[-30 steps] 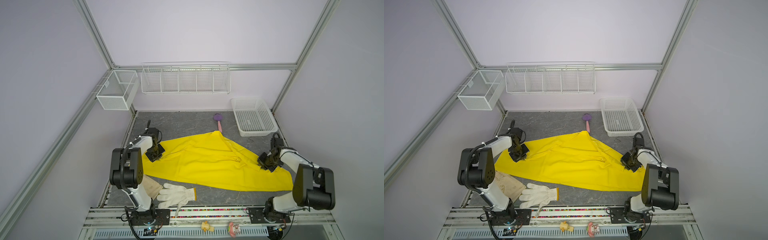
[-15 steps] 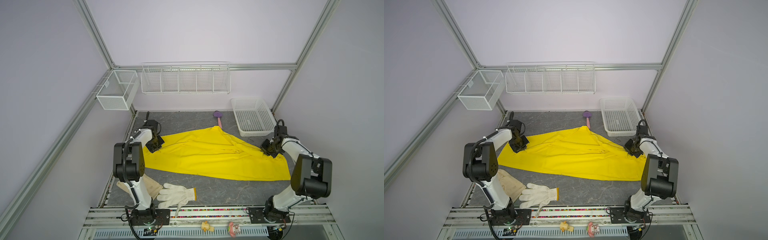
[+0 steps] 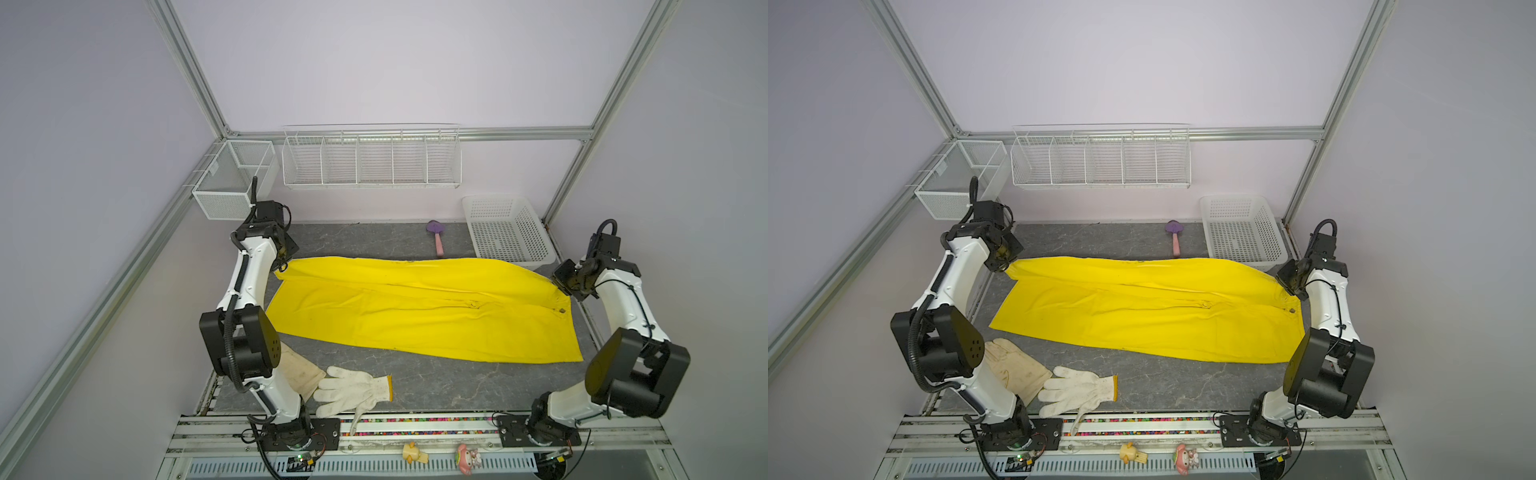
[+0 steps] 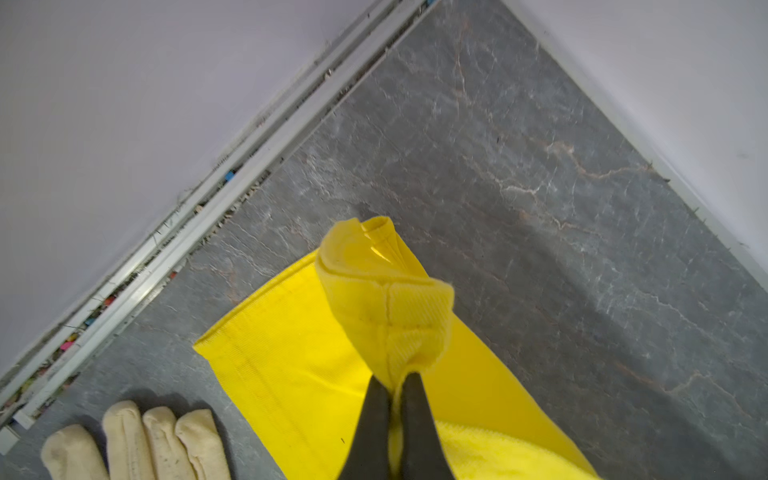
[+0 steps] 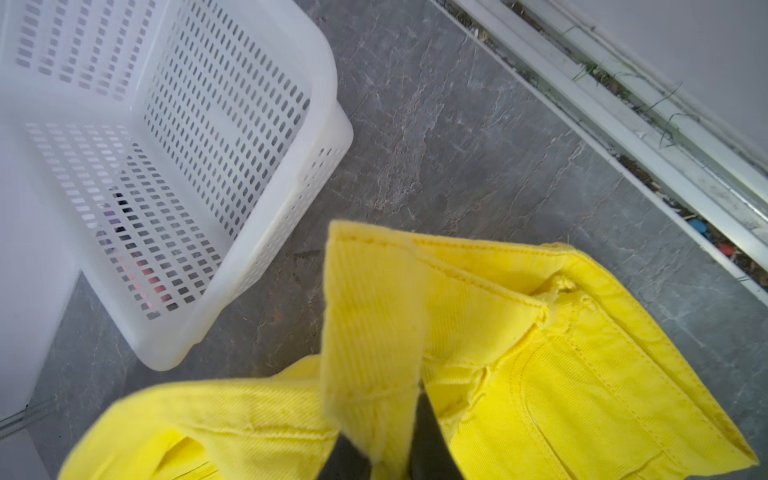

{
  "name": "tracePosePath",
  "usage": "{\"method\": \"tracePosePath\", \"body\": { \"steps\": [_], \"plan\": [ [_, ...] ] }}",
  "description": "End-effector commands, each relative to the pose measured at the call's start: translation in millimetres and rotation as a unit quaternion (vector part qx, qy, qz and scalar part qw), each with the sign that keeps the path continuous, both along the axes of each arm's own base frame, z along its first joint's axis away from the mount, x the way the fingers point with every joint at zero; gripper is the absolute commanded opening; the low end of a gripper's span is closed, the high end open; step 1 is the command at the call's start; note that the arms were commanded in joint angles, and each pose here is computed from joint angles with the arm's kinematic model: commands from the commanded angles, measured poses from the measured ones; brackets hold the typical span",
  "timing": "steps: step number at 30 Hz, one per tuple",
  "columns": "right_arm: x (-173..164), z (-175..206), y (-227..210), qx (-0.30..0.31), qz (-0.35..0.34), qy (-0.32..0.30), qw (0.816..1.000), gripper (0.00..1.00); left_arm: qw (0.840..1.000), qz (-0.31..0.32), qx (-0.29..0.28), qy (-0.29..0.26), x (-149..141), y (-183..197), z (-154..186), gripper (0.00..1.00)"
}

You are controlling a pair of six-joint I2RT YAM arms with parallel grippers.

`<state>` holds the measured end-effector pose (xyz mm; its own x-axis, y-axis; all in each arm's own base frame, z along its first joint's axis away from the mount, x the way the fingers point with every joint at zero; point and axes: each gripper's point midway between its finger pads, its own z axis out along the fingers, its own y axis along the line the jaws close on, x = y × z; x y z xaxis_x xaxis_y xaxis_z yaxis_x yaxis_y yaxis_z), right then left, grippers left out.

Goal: Fold and stack the trousers
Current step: Fold the trousers at the center of the table.

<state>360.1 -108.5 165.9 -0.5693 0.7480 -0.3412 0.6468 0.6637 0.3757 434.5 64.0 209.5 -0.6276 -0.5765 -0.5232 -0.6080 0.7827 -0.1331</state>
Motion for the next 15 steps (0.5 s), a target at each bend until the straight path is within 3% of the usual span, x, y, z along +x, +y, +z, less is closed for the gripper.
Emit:
{"method": "tracePosePath", "body": {
  "steps": [1, 5, 15],
  "plan": [
    [0.3, 25.7, -5.8, 0.005, -0.003, -0.029, 1.0, 0.13, 0.998, 0.019, 0.063, 0.001, -20.9, 23.9, 28.1, 0.0],
    [6.3, 38.8, -3.0, 0.028, -0.007, -0.064, 0.998, 0.14, 0.996, 0.026, 0.075, -0.035, -19.3, 31.5, 42.6, 0.0],
    [28.0, 57.1, -8.6, 0.037, -0.01, -0.089, 0.995, 0.14, 0.993, -0.018, 0.039, -0.106, 32.2, 16.7, 60.9, 0.0]
  ]
}}
